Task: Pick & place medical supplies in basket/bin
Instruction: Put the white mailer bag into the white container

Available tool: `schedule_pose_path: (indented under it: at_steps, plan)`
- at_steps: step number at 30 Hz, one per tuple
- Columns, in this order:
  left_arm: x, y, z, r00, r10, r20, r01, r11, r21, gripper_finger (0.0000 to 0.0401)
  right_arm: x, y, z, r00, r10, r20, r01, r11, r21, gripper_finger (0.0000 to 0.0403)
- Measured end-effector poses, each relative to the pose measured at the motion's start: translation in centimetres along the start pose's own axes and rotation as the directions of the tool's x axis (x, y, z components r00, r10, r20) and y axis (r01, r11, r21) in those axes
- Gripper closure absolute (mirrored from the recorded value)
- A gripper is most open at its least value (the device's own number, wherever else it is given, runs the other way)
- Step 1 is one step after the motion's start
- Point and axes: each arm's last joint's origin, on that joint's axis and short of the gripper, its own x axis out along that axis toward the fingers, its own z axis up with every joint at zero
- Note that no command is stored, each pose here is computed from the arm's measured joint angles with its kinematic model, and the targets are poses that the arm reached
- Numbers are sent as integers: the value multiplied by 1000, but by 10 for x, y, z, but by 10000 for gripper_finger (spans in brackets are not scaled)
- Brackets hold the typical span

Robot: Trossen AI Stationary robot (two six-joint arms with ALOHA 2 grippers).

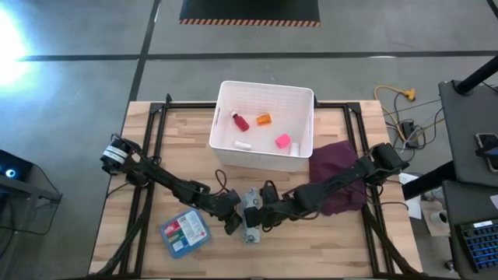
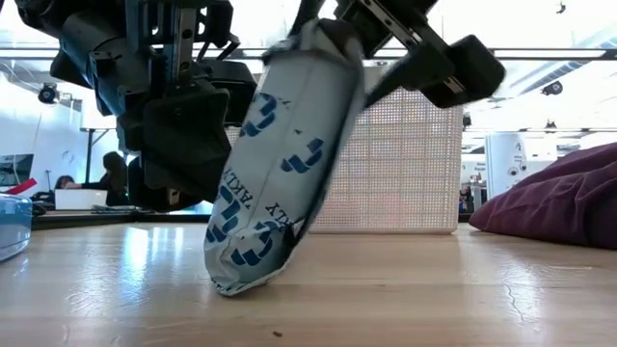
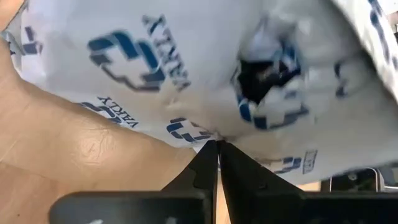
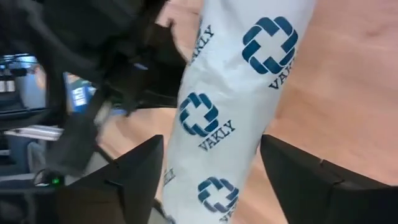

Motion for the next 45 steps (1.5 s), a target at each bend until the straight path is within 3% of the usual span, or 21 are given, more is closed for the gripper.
schedule_pose_path:
  at_steps: [8, 14, 23, 28, 34, 39, 45]
  plan:
    - [-1, -1, 0, 1000, 4, 12, -4, 1000, 7, 400, 7, -9, 1, 998, -58, 10, 58, 998, -8, 76]
    - [-1, -1, 0, 1000, 9, 25, -10, 1000, 13, 400, 33, -16, -5, 998, -68, -16, 67, 996, -61, 68]
    - [-1, 0, -1, 999, 28, 33, -29, 999, 15, 400, 41, -19, -5, 996, -80, -40, 74, 989, -130, 102]
    - [-10, -5, -5, 993, 53, 109, -57, 998, 35, 400, 40, -17, -5, 998, -64, -16, 60, 981, -186, 165]
    - [-45, -17, -13, 956, 126, 267, -146, 988, 56, 400, 38, -14, -5, 999, -43, -18, 38, 972, -234, 249]
    - [-78, -24, -24, 917, 191, 350, -210, 978, 15, 400, 22, -2, -5, 1000, 6, -27, -13, 956, -292, 252]
    - [-118, -31, -37, 899, 219, 379, -239, 971, 7, 400, -28, 41, -6, 983, 170, 67, -133, 917, -376, 247]
